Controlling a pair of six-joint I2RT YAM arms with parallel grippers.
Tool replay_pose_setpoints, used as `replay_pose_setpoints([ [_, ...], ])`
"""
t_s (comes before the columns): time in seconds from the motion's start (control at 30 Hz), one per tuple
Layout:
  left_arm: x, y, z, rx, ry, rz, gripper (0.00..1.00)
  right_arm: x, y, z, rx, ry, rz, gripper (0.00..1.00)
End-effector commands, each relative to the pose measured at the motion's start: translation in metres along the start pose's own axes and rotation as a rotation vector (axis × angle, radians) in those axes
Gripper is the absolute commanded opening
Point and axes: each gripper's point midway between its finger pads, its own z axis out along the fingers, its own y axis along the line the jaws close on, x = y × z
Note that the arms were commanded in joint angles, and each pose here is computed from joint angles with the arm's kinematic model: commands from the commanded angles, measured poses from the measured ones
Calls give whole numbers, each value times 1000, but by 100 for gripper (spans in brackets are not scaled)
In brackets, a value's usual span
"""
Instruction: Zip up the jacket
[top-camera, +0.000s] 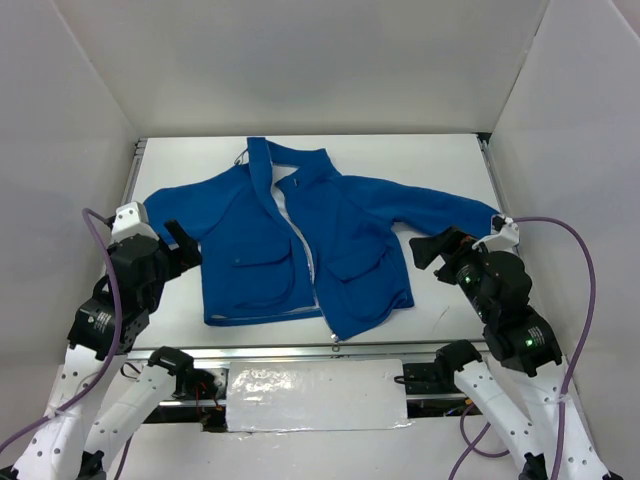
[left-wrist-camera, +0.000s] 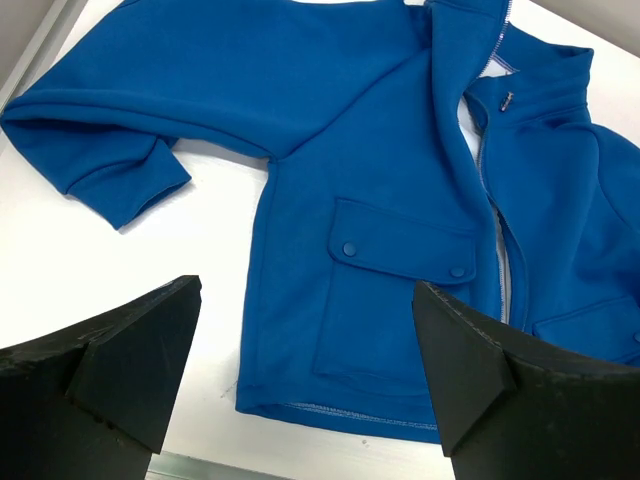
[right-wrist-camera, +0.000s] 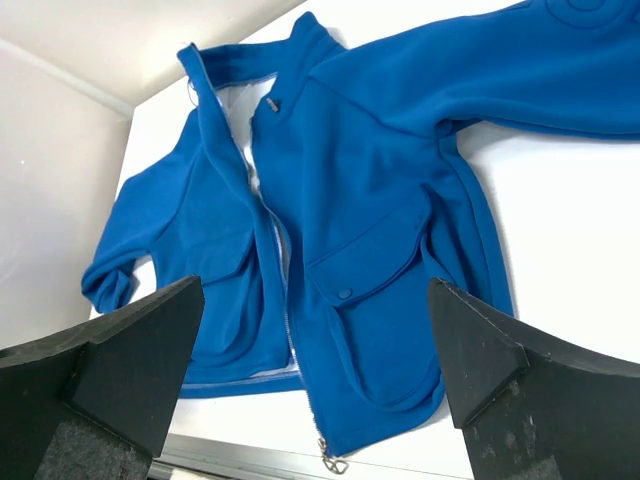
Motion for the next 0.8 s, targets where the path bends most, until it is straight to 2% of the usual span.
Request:
replay_pose_setpoints([
  [0.0, -7, -1, 1, -6, -29, -21, 99, -7, 2, -5, -3, -27, 12, 100],
  [0.17, -5, -8, 4, 28, -15, -11, 99, -8, -2, -5, 13, -46, 27, 100],
  [0.27, 2, -19, 9, 73, 26, 2, 99, 0, 6, -3, -50, -23, 27, 100],
  [0.33, 10, -29, 14, 112, 66, 21, 99, 10, 10, -2, -87, 12, 28, 100],
  [0.53, 30, -53, 32, 86, 213, 23, 99, 24, 9, 0, -98, 65, 20, 100],
  [0.57, 44, -67, 35, 76, 236, 77, 99, 24, 12, 0, -117, 66, 13, 100],
  [0.63, 64, -95, 32, 79, 260, 83, 99, 32, 13, 2, -140, 86, 16, 100],
  [0.67, 95, -117, 31, 77, 296, 194, 99, 32, 15, 2, -148, 84, 21, 100],
  [0.7, 103, -133, 29, 64, 305, 177, 99, 33, 15, 2, -152, 89, 24, 100],
  [0.77, 144, -144, 30, 15, 370, 288, 99, 36, 14, 3, -148, 98, 25, 100],
])
